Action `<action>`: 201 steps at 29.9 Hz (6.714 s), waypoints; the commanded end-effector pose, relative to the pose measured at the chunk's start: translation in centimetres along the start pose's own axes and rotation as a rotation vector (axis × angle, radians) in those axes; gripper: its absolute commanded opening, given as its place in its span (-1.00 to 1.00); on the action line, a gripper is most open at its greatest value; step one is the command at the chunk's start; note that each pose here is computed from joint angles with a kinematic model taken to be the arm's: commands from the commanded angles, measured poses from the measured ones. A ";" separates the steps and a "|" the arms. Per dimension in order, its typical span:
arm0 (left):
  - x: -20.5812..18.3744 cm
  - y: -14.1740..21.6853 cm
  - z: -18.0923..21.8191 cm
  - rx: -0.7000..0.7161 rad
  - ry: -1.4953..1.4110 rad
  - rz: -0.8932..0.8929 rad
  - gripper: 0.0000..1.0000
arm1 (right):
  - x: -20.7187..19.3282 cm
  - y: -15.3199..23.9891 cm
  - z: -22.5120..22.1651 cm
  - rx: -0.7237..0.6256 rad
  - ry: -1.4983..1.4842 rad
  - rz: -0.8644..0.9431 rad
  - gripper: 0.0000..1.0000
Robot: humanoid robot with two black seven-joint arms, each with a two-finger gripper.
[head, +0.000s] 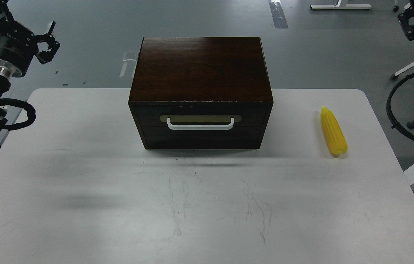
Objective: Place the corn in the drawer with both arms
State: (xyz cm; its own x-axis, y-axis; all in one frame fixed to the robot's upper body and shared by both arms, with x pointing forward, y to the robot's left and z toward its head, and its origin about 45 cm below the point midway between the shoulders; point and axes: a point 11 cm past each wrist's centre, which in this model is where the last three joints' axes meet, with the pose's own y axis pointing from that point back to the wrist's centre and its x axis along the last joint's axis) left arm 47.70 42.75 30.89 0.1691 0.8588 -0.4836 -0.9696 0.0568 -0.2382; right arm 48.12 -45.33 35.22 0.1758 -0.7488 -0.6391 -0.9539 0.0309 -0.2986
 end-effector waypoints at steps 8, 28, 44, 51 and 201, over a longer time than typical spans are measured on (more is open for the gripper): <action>0.1 0.1 0.0 -0.001 -0.002 0.002 0.99 | 0.0 0.0 0.2 0.002 -0.004 0.002 1.00; -3.1 2.3 10.4 0.147 -0.628 -0.290 0.79 | 3.4 1.7 -2.0 0.027 0.054 0.089 1.00; -26.7 9.0 0.6 0.114 -1.400 -1.332 0.79 | 3.2 1.5 -1.4 0.012 0.053 0.087 1.00; -27.9 9.5 -5.2 0.047 -1.841 -1.551 0.79 | 3.9 1.9 -2.2 0.025 0.067 0.106 1.00; -31.5 17.9 -19.1 -0.055 -2.013 -2.334 0.81 | 6.4 3.0 -4.1 0.069 0.100 0.193 1.00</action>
State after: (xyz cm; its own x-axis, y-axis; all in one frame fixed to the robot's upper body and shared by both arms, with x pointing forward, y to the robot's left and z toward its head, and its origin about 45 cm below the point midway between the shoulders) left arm 28.37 7.03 25.63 -0.1584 -0.8259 0.5410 -0.0212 0.5507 0.8344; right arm 45.36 -52.83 33.05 -0.0380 -0.7867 -0.6162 -0.9480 0.2233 -0.2267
